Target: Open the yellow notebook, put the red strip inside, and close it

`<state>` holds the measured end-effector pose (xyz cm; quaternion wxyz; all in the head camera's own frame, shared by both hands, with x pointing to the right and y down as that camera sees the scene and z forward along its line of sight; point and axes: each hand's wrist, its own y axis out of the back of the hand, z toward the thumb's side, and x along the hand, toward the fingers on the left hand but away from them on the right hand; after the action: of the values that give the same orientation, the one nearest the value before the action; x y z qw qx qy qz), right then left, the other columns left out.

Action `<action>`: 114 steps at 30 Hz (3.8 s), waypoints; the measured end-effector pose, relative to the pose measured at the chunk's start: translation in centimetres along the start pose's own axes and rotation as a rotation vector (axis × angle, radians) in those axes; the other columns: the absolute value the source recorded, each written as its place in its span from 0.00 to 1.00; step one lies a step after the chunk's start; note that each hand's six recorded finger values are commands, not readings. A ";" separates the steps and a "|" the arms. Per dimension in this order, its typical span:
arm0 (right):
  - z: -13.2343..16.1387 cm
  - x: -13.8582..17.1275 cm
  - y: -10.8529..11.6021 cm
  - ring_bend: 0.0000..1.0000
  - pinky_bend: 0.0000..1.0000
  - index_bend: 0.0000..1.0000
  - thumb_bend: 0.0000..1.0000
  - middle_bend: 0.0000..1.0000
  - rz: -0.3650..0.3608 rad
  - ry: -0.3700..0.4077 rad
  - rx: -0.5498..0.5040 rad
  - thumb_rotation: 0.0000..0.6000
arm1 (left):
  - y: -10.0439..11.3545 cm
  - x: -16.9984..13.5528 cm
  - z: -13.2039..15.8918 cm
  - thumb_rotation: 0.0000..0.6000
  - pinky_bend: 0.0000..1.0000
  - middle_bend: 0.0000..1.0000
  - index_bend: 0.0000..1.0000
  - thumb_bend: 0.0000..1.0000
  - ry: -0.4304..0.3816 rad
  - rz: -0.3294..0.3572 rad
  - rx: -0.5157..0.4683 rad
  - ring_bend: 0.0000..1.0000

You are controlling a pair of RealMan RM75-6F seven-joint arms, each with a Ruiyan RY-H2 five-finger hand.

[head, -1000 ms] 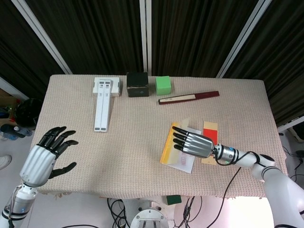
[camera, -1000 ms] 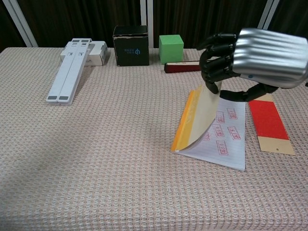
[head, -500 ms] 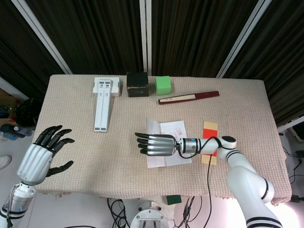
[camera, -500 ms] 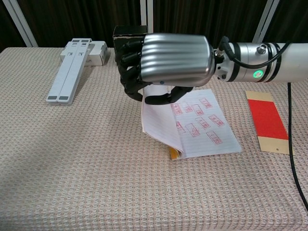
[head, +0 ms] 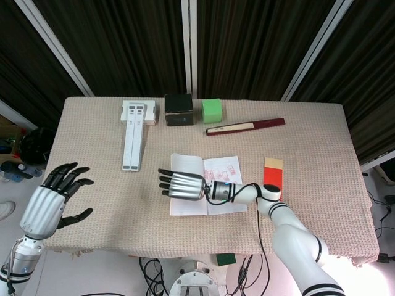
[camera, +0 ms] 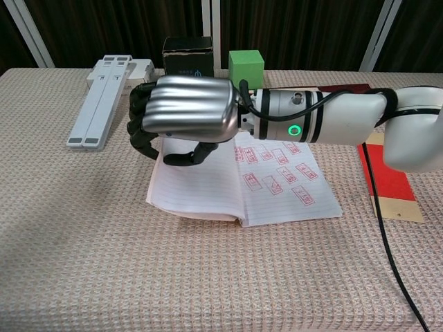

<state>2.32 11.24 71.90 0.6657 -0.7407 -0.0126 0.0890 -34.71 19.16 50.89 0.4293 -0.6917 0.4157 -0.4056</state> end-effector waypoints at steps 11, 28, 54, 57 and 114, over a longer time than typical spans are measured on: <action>0.1 -1.3 -1.3 0.00 0.00 0.00 0.15 0.02 0.050 -0.147 -0.055 1.00 | 0.0 -0.3 0.1 1.00 0.18 0.22 0.36 0.03 -0.004 0.008 0.000 0.13; -5.7 22.3 6.3 0.05 0.04 0.36 0.15 0.27 0.033 -0.489 -0.015 1.00 | -0.4 0.4 0.7 1.00 0.18 0.22 0.36 0.03 -0.038 0.004 -0.007 0.13; -0.9 32.4 -3.3 0.01 0.00 0.22 0.15 0.18 0.392 -0.440 -0.029 1.00 | -0.1 0.4 2.0 1.00 0.18 0.22 0.36 0.03 -0.051 0.017 -0.002 0.13; -1.1 32.4 -3.5 0.01 0.00 0.23 0.15 0.18 0.399 -0.432 -0.030 1.00 | 0.0 0.2 1.9 1.00 0.18 0.22 0.36 0.03 -0.045 0.021 -0.005 0.13; -4.3 23.9 -1.4 0.04 0.00 0.43 0.23 0.28 0.284 -0.169 0.112 1.00 | -0.3 -0.2 1.6 1.00 0.18 0.22 0.36 0.03 -0.023 0.016 -0.003 0.13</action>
<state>26.62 10.49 71.00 0.6833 -0.6867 0.0409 0.2447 -33.19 19.79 50.59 0.4363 -0.6934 0.4170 -0.3936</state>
